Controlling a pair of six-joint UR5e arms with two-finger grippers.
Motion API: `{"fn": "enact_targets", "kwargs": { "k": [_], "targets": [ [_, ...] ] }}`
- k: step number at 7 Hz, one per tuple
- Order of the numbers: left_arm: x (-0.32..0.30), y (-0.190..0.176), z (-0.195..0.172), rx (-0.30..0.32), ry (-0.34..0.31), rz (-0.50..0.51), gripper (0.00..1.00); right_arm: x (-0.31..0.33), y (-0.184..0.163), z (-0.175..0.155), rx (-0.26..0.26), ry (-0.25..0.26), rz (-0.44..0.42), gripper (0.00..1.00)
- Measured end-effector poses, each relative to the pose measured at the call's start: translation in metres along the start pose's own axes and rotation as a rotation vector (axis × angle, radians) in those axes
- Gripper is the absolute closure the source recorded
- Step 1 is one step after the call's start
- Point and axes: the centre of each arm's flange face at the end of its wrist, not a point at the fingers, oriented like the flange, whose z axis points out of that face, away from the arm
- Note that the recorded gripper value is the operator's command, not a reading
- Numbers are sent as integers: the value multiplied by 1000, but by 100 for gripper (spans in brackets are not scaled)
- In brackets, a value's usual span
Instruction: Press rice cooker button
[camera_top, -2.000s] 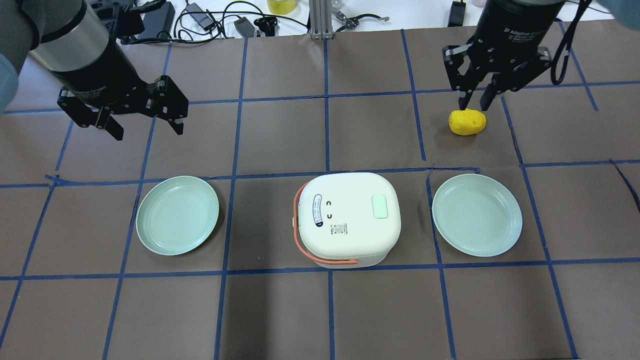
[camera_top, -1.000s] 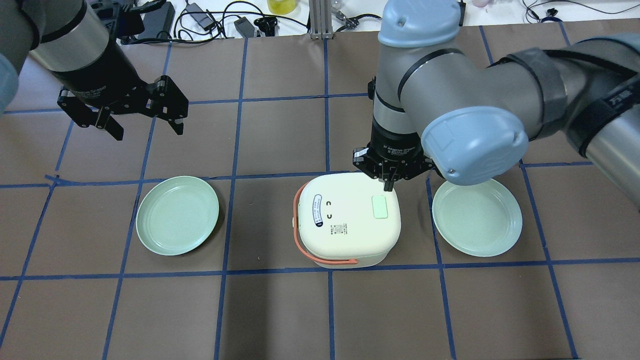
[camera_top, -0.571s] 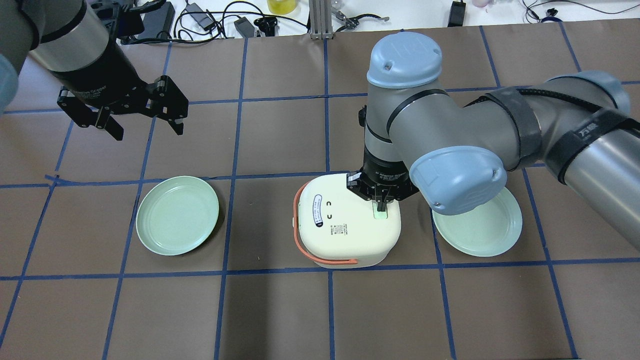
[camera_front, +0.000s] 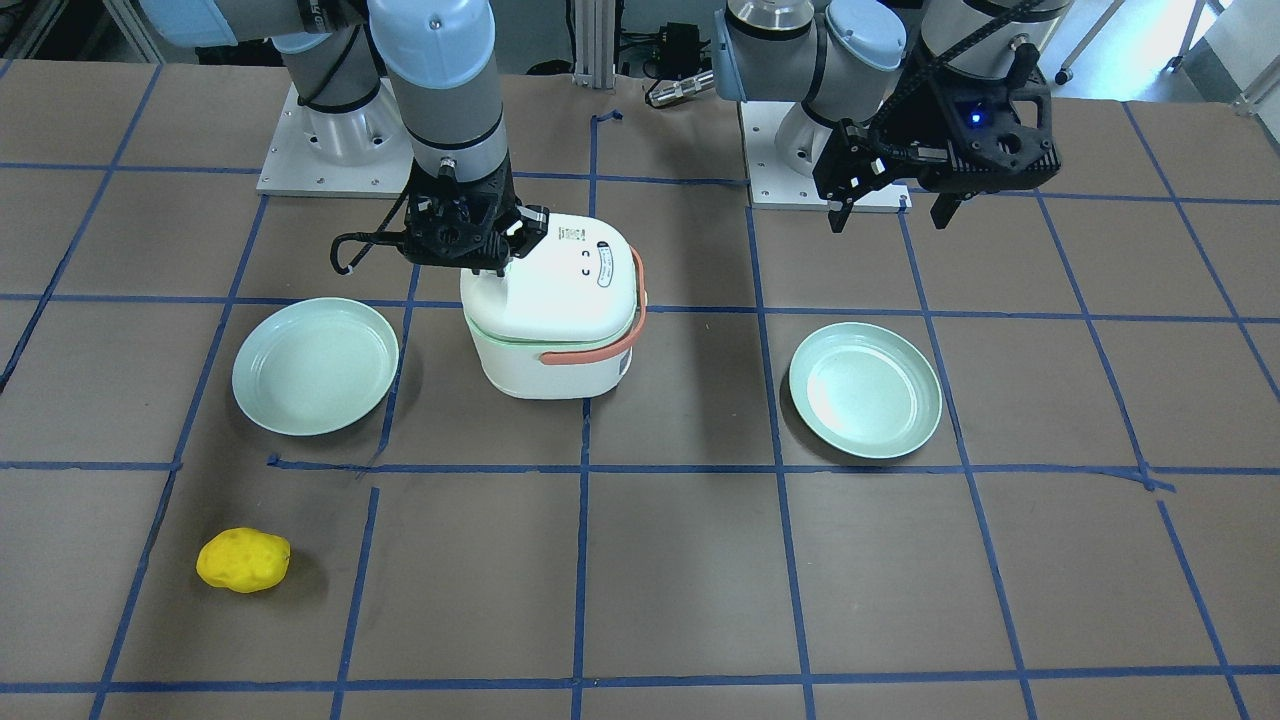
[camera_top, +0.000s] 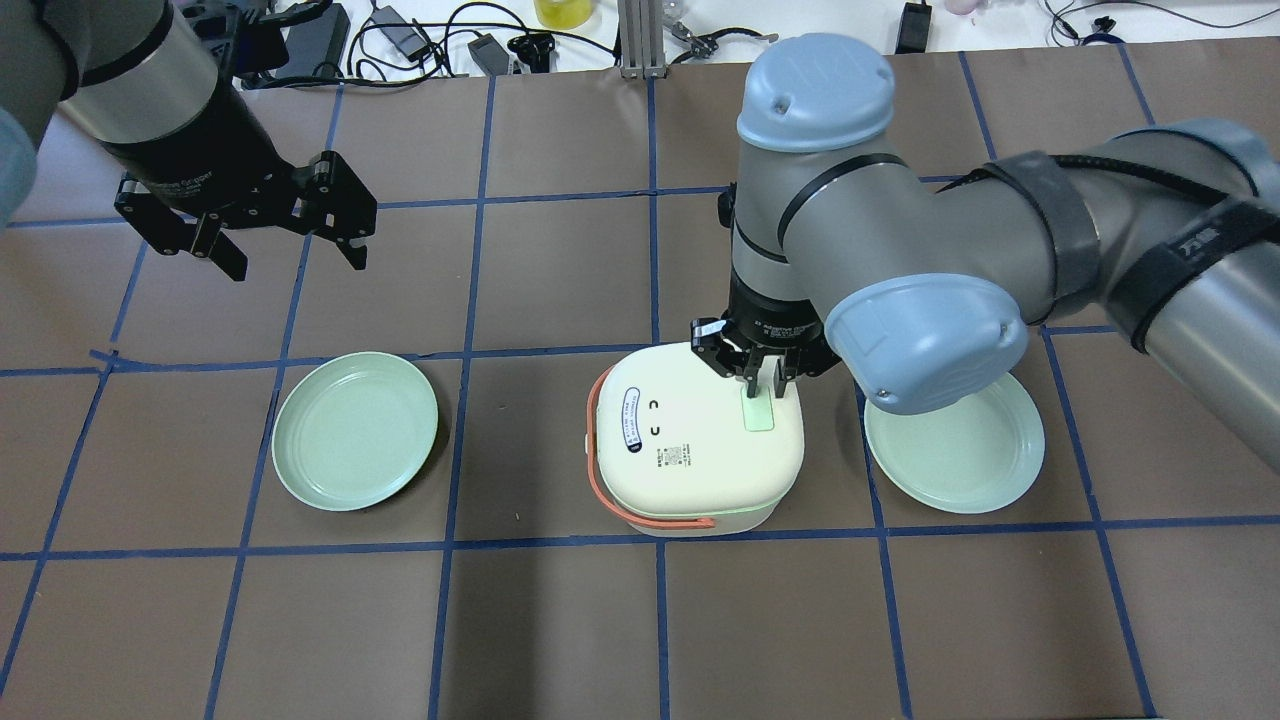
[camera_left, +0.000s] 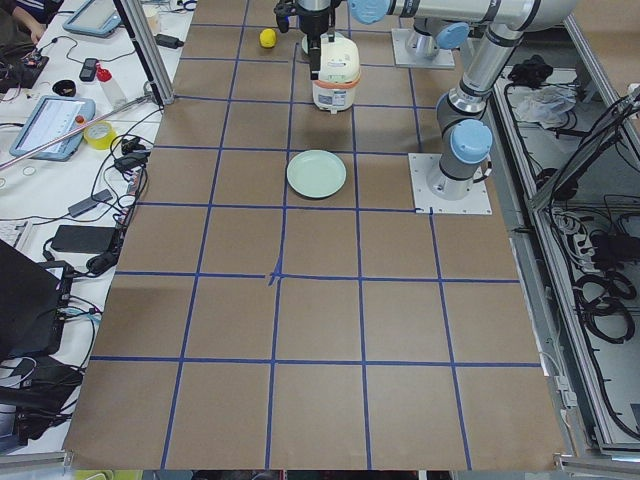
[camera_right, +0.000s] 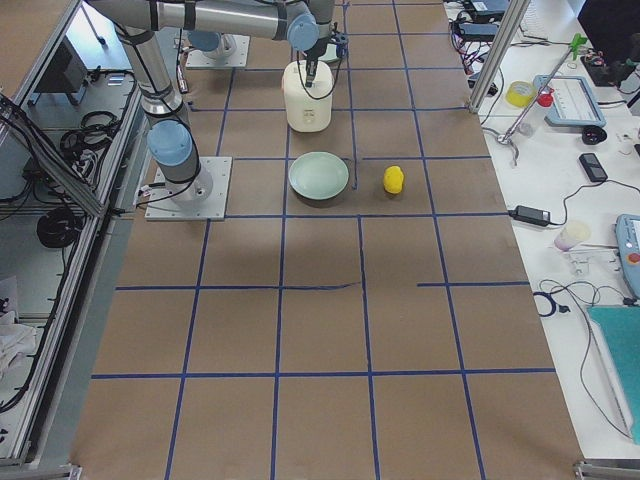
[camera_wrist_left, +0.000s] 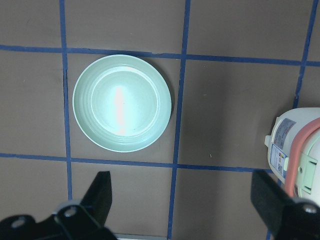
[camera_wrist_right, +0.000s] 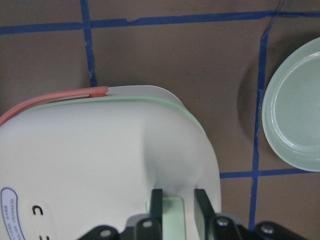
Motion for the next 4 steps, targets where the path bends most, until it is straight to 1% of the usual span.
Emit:
{"fn": "enact_targets", "kwargs": {
  "k": [1,2,3,4],
  "targets": [
    [0,0,0,0,0,0,0,8,-13,-30,59,8,18,0],
    [0,0,0,0,0,0,0,23,-27,-53,97,10,44,0],
    [0,0,0,0,0,0,0,40,-40,-73,124,5,72,0],
    [0,0,0,0,0,0,0,59,-51,-93,139,1,96,0]
  ]
}}
